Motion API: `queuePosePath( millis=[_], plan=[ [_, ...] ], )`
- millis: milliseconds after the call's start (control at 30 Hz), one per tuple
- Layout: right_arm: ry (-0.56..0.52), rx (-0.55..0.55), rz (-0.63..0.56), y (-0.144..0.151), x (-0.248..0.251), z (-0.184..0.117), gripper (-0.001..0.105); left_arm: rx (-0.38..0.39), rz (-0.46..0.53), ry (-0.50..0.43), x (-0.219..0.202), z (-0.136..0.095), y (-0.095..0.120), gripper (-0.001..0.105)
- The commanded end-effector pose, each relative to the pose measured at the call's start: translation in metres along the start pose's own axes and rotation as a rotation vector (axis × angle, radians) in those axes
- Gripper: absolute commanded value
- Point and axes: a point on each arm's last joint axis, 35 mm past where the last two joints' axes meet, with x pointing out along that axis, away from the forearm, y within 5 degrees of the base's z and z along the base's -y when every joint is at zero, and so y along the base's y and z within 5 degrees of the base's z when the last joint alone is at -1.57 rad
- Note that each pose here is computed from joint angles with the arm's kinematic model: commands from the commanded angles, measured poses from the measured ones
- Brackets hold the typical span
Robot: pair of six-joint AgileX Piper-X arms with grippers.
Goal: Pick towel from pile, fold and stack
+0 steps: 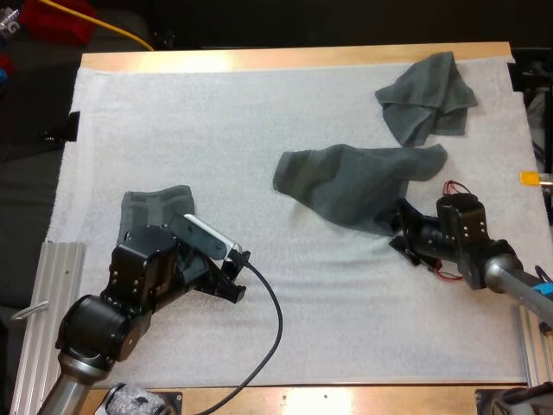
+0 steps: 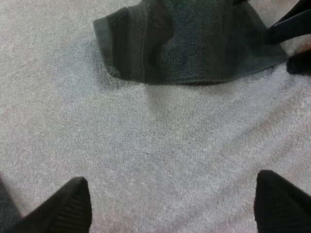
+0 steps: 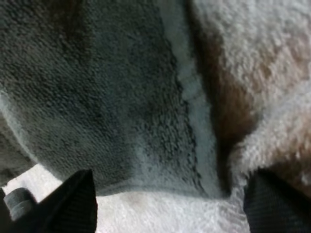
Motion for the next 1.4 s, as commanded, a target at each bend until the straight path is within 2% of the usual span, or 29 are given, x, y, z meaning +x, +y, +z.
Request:
queuePosePath(
  millis=[0, 267, 367, 433, 667, 867, 1067, 1367],
  plan=[
    [0.021, 0.015, -0.026, -0.007, 0.005, -0.003, 0.065, -0.003, -0.009, -0.008, -0.002, 0.002, -0.002, 0.067],
    [0.010, 0.001, 0.008, -0.003, 0.005, -0.001, 0.055, -0.003, -0.009, -0.008, -0.002, 0.002, -0.002, 0.067],
    [0.011, 0.002, 0.006, -0.003, 0.005, -0.001, 0.042, -0.003, -0.009, -0.008, -0.002, 0.002, -0.002, 0.067],
    [0.011, 0.002, 0.006, -0.003, 0.005, -0.001, 0.030, -0.003, -0.009, -0.008, -0.002, 0.002, -0.002, 0.067],
    [-0.003, 0.003, -0.008, -0.004, 0.005, 0.000, 0.001, 0.002, -0.010, -0.010, -0.002, 0.002, -0.002, 0.067],
    [0.016, 0.008, -0.011, -0.002, -0.001, -0.002, 0.001, 0.002, -0.009, 0.000, 0.003, 0.003, -0.001, 0.067],
    [0.116, -0.041, -0.025, 0.001, -0.016, -0.011, 0.001, -0.016, -0.109, 0.088, 0.033, 0.006, 0.000, 0.067],
    [0.282, -0.140, -0.089, -0.001, -0.042, -0.031, 0.001, -0.043, -0.125, 0.179, 0.080, 0.006, 0.009, 0.067]
  ],
)
